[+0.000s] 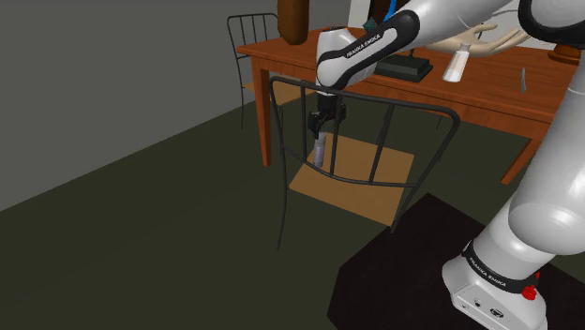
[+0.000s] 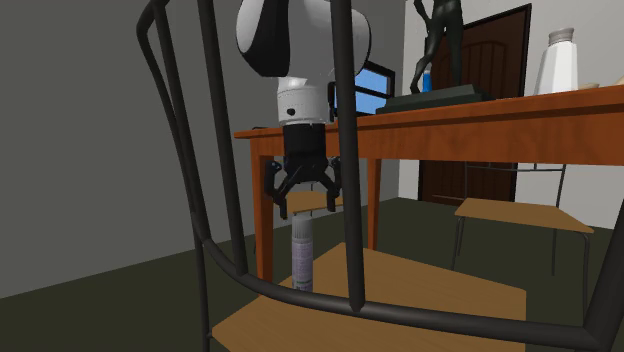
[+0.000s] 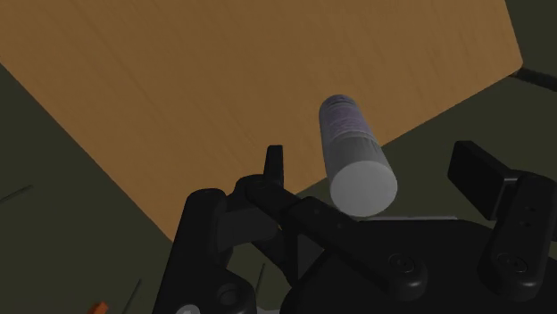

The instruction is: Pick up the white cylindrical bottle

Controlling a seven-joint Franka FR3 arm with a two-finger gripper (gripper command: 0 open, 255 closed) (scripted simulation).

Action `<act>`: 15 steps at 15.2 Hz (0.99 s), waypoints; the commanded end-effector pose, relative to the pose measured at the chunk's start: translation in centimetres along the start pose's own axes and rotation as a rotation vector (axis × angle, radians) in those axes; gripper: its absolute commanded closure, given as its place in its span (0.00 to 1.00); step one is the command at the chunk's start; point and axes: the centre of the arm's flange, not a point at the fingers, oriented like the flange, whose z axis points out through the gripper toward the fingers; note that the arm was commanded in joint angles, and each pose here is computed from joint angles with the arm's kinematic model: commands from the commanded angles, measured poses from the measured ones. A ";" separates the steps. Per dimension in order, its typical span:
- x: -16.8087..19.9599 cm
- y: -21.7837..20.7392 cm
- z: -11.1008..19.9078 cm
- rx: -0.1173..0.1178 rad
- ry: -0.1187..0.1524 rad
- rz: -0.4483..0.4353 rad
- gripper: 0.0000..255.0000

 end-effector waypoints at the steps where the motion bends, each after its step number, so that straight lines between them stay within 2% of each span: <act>1: 2.0 -0.2 1.1 0.005 0.010 -0.001 0.00; 10: 2.0 -0.4 5.1 0.005 0.010 -0.001 0.00; 11: 2.1 -0.4 5.1 0.004 0.010 -0.001 1.00; 15: 2.1 -0.4 5.1 0.004 0.010 -0.001 1.00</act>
